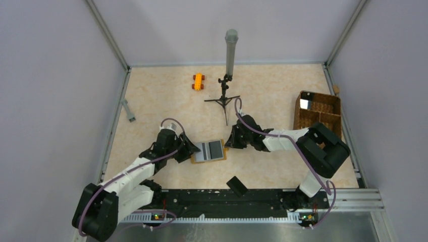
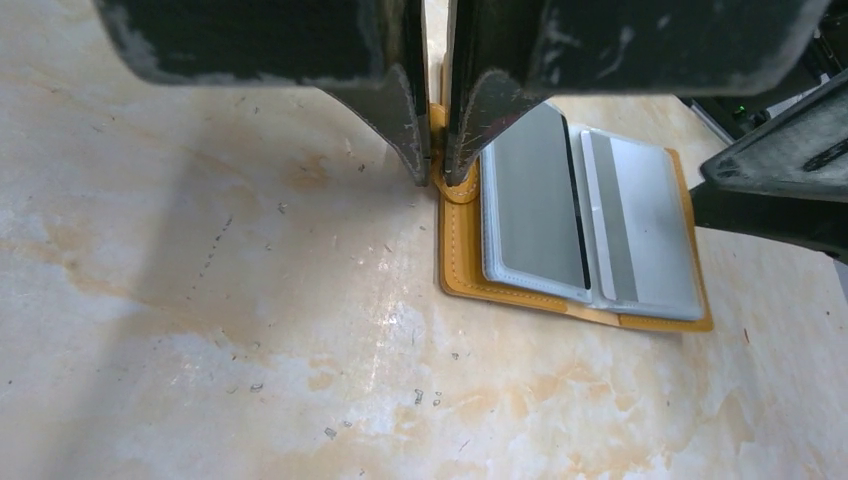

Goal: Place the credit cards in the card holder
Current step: Close the card holder at the center of the board.

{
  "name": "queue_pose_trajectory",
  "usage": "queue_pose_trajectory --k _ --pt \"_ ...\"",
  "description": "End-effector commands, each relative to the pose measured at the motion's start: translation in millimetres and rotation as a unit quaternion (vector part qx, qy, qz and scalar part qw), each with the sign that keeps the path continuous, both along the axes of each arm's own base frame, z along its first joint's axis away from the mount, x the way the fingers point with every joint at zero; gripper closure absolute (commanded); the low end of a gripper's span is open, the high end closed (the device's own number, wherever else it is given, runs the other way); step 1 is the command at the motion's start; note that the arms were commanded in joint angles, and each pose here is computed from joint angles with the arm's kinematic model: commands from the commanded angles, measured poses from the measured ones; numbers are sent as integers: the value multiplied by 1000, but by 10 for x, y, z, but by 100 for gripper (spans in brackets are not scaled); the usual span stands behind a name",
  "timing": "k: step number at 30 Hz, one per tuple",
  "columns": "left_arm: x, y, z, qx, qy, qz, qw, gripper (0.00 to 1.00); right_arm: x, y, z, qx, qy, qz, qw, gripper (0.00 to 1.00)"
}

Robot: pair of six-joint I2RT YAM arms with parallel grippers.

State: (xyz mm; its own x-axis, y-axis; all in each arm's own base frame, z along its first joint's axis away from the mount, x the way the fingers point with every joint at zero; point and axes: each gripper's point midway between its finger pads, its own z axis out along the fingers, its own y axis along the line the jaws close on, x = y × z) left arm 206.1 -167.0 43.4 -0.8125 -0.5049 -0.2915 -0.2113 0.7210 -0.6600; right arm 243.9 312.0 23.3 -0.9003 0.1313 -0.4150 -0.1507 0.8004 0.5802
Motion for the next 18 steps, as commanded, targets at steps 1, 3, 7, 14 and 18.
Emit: queue_pose_trajectory --k 1,3,7,14,18 --pt "123 -146 380 -47 -76 -21 996 43 -157 -18 -160 -6 29 11 1000 98" --pt "135 -165 474 -57 -95 -26 994 44 -168 1 -155 -1 31 13 999 100" --pt "184 -251 678 -84 -141 -44 985 44 -192 73 -128 13 32 17 999 100" --pt "213 -464 713 -122 -147 -92 977 44 -210 137 -81 37 35 12 999 100" --pt "222 -601 679 -144 -142 -109 973 44 -200 154 -47 50 35 3 998 100"
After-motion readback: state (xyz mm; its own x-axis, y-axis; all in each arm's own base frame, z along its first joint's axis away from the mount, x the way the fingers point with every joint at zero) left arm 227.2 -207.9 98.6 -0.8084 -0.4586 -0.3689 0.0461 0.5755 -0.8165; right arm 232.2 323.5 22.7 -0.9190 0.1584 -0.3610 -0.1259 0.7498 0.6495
